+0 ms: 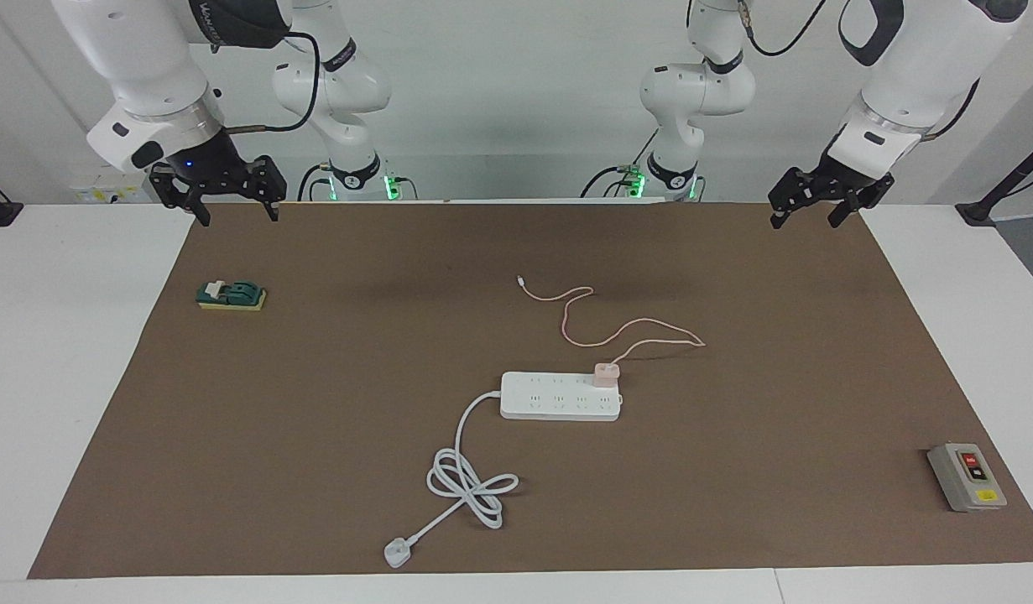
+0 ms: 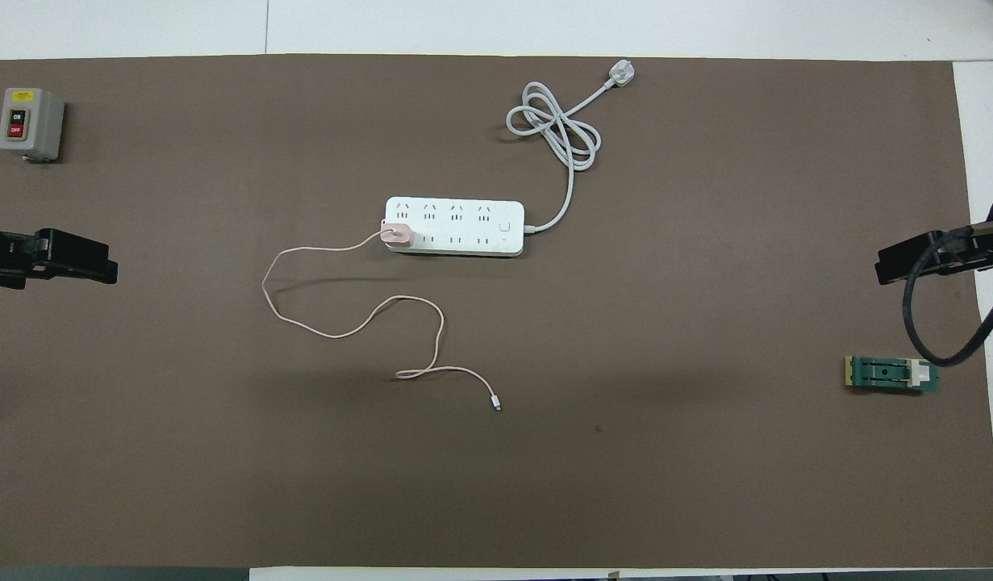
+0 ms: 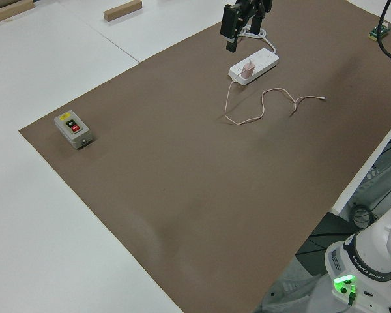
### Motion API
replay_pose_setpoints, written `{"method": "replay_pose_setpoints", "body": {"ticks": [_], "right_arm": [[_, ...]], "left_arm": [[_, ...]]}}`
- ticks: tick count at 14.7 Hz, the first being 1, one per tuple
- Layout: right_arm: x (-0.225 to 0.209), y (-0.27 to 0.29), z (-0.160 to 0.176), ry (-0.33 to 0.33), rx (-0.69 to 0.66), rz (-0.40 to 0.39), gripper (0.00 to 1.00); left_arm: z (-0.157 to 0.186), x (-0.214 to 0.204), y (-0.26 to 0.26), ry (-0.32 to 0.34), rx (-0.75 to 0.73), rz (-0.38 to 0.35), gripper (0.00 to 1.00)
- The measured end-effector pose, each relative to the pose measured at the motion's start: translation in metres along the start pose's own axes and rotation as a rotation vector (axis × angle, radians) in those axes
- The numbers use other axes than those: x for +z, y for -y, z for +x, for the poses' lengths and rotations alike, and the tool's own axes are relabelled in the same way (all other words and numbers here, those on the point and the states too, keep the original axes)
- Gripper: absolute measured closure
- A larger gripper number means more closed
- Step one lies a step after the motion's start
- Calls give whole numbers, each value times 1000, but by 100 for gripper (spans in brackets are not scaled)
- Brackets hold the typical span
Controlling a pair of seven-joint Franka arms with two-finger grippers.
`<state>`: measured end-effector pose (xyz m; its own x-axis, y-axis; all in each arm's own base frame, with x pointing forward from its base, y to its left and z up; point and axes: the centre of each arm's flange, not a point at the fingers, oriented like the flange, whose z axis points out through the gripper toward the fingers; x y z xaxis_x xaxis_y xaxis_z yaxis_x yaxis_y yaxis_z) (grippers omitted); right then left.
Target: Unplug charger and place it aside
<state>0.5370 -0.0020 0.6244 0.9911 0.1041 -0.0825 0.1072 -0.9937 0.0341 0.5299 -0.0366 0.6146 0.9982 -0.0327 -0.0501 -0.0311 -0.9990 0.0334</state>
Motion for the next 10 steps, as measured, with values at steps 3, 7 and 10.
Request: {"method": "replay_pose_setpoints", "body": {"ticks": [3, 7, 10], "right_arm": [[0, 0, 0, 0, 0, 0, 0], [0, 0, 0, 0, 0, 0, 0], [0, 0, 0, 0, 0, 0, 0]], "left_arm": [[0, 0, 0, 0, 0, 0, 0], [0, 0, 0, 0, -1, 0, 0], [0, 0, 1, 0, -17, 0, 0]]}}
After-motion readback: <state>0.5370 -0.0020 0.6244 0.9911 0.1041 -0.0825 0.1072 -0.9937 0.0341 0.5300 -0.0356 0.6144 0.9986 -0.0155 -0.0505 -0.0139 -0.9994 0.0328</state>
